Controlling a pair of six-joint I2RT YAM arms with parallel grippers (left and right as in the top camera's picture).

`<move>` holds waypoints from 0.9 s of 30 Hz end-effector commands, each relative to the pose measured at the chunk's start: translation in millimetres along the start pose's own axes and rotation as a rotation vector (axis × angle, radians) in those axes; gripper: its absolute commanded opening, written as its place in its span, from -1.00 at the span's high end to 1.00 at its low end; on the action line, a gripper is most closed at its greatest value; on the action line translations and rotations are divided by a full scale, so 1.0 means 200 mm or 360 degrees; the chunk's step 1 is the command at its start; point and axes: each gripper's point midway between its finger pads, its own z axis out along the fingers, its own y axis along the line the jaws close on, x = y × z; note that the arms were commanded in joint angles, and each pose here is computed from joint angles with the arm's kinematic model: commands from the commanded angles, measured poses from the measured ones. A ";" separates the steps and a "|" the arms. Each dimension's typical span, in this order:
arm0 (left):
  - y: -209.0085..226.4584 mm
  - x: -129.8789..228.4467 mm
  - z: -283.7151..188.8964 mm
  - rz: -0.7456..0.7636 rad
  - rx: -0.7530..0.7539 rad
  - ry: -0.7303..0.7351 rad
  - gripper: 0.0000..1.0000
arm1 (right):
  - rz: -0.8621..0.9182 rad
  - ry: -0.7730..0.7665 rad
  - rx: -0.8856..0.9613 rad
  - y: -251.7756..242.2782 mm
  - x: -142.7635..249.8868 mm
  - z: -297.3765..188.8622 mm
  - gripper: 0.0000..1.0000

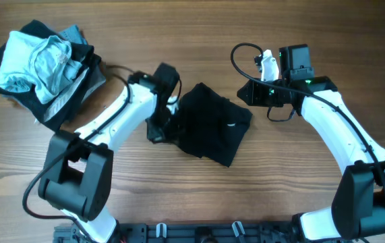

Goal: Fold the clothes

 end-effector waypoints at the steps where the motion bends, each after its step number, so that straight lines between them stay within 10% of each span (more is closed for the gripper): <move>1: 0.18 -0.01 0.11 -0.0190 -0.0097 -0.0017 0.92 | -0.0004 -0.0006 0.0022 -0.01 0.00 0.00 0.64; 8: 0.24 -0.37 0.13 -0.0334 0.0150 -0.0409 0.92 | -0.0004 -0.0019 0.0061 -0.03 -0.01 0.00 0.65; 18: -0.08 -0.88 -0.31 0.0053 0.0604 -0.1131 0.76 | -0.0009 -0.0032 0.0076 -0.03 -0.02 0.00 0.51; 24: 0.04 -0.58 -0.18 -0.0094 0.0610 -0.0590 -1.00 | 0.0000 -0.0013 0.0129 -0.07 0.00 0.00 0.43; 27: 0.01 -0.47 -0.12 -0.0108 0.0655 -0.0426 -1.00 | 0.0005 -0.0017 0.0203 -0.11 0.00 -0.01 0.44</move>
